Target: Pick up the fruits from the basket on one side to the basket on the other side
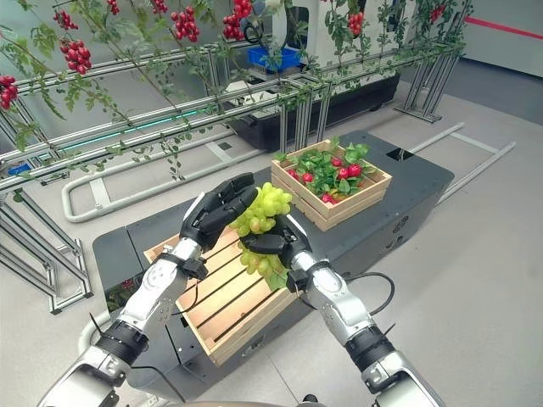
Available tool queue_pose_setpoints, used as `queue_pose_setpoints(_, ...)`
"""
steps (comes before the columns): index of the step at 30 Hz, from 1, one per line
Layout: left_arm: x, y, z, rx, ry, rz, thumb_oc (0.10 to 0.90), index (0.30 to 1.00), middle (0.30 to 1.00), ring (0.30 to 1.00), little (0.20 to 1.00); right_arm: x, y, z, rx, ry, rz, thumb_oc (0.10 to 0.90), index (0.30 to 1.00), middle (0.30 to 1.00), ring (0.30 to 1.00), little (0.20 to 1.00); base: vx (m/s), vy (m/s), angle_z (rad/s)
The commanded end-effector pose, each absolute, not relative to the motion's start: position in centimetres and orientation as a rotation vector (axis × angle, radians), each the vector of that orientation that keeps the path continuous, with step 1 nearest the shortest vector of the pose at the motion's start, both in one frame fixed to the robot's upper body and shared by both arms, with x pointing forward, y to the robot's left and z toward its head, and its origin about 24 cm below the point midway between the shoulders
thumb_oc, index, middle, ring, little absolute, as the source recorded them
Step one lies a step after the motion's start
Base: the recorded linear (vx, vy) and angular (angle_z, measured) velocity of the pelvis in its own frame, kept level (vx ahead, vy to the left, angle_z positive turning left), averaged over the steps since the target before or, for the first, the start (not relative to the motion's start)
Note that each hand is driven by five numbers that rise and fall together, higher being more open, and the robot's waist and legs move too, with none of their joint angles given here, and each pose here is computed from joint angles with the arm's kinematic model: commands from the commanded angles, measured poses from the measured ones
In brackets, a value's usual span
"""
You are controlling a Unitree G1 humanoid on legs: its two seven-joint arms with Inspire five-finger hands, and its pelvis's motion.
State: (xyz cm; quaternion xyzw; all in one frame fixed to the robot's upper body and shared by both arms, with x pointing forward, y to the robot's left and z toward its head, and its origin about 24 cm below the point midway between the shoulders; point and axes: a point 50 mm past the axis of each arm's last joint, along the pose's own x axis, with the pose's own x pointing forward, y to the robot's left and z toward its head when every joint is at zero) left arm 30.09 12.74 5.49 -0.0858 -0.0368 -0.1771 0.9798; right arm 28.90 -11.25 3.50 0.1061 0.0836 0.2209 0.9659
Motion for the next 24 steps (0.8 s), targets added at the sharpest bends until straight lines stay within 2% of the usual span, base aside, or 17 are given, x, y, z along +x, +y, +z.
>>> queue_pose_setpoints(1, 32.7, 22.0, 9.1, -0.197, -0.249, 0.088, 0.8, 0.9, 0.9, 0.9, 0.9, 30.2, -13.0, 10.9, 0.331, -0.249, 0.471, 0.4, 0.3, 0.3, 0.3, 0.3, 0.02, -0.003, -0.03)
queue_pose_setpoints(12, 29.9, 25.6, 8.3, -0.131, -0.325, 0.237, 0.8, 0.9, 0.9, 0.9, 0.9, 27.5, -18.1, 6.1, 0.339, -0.133, 0.278, 0.4, 0.3, 0.3, 0.3, 0.3, 0.01, -0.004, -0.04)
queue_pose_setpoints(24, 28.7, 25.0, 8.3, -0.102, -0.388, 0.256, 0.8, 0.9, 0.9, 0.9, 0.9, 26.3, -19.5, 4.2, 0.362, -0.089, 0.183, 0.4, 0.3, 0.3, 0.3, 0.3, 0.0, -0.001, -0.01)
